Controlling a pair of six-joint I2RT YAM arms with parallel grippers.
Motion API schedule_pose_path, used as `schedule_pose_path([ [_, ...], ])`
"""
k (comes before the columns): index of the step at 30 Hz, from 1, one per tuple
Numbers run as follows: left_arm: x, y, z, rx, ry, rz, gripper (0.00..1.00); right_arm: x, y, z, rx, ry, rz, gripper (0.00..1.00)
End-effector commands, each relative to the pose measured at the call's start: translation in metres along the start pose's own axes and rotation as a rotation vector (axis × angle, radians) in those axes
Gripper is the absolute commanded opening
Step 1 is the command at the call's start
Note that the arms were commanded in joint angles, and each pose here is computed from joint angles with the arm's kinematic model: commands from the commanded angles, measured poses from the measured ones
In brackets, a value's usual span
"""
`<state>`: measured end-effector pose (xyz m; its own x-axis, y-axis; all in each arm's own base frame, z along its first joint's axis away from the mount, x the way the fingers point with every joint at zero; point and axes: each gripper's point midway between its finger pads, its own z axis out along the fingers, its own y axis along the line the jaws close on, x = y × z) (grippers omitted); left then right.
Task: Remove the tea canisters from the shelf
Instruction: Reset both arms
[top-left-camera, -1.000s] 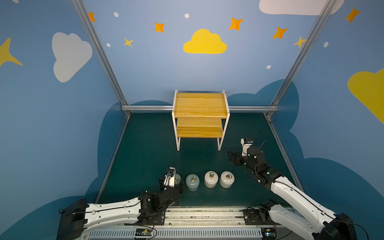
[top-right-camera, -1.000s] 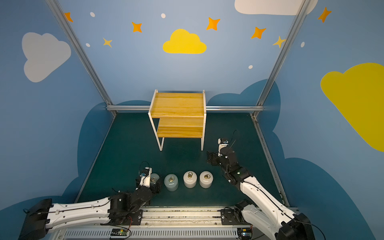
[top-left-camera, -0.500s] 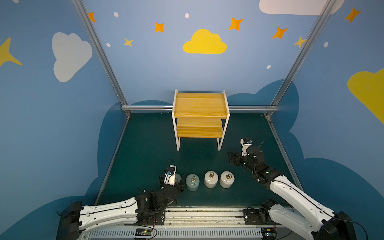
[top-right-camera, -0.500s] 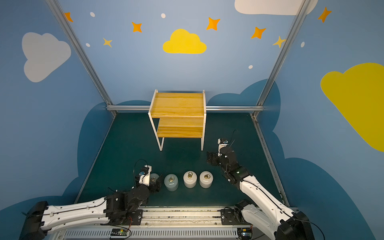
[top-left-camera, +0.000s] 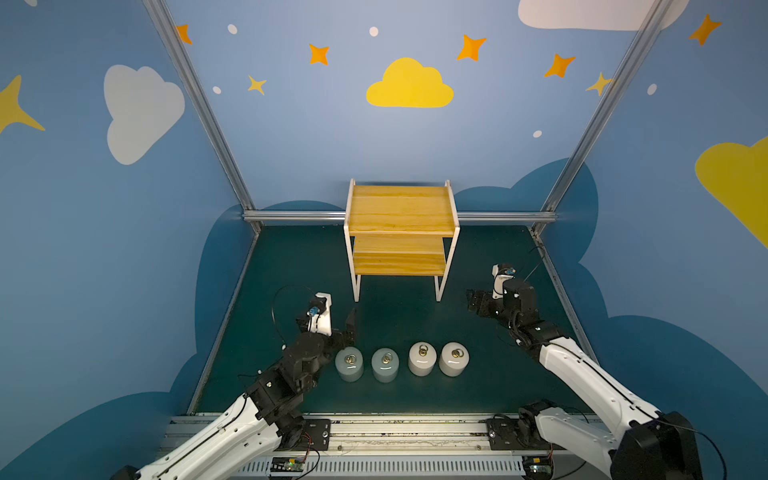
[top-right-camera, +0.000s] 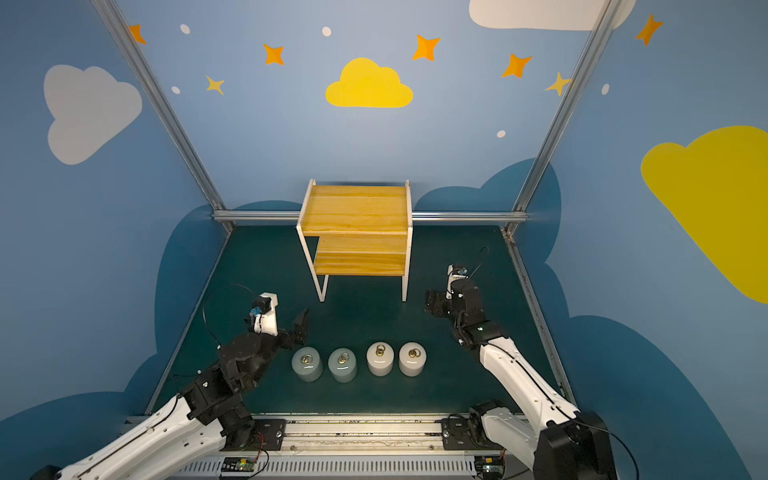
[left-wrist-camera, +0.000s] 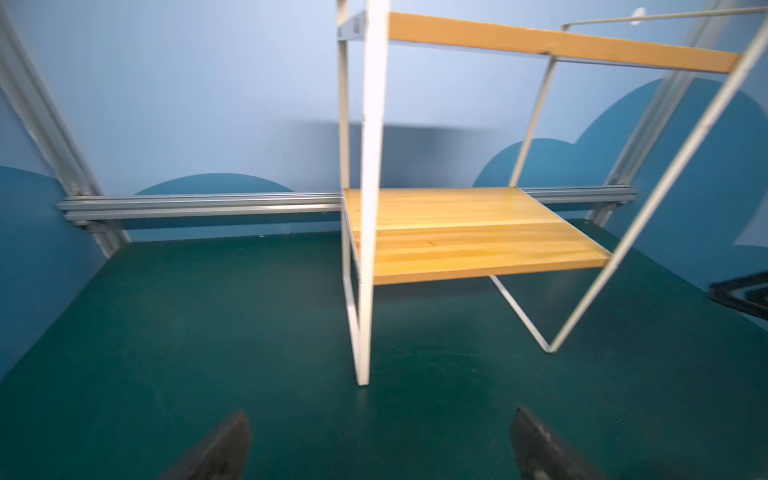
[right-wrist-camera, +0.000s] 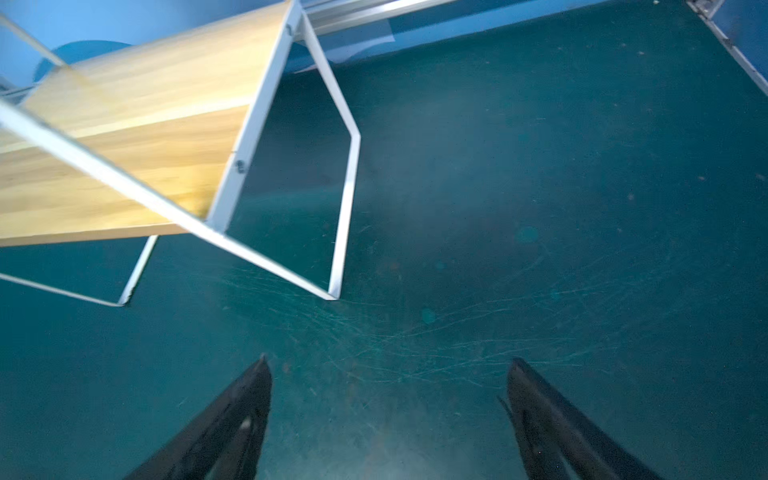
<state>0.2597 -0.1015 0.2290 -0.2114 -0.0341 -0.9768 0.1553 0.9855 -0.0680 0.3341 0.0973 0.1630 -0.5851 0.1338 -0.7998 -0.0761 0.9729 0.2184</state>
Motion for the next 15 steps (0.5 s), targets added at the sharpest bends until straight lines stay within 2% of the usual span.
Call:
schedule_pose_path([
  [1,-0.002,0.008,0.025,0.078,0.049,0.027,1.0,-0.018,-0.015,0.009,0.033,-0.022,-0.02,0.91],
  [7,0.0,0.083,0.081,-0.05,0.021,-0.065,1.0,-0.026,-0.061,0.035,0.127,-0.06,-0.002,0.91],
  [9,0.012,0.103,0.092,-0.109,0.043,-0.047,1.0,-0.034,-0.071,0.042,0.153,-0.1,-0.015,0.91],
  [10,0.019,0.112,0.096,-0.142,0.059,-0.038,1.0,-0.022,-0.079,0.048,0.175,-0.091,-0.022,0.92],
  [12,0.034,0.128,0.099,-0.199,0.071,-0.036,1.0,-0.021,-0.087,0.057,0.198,-0.126,-0.053,0.92],
  [15,0.055,0.144,0.102,-0.248,0.043,-0.036,1.0,-0.025,-0.094,0.067,0.188,-0.033,-0.006,0.93],
])
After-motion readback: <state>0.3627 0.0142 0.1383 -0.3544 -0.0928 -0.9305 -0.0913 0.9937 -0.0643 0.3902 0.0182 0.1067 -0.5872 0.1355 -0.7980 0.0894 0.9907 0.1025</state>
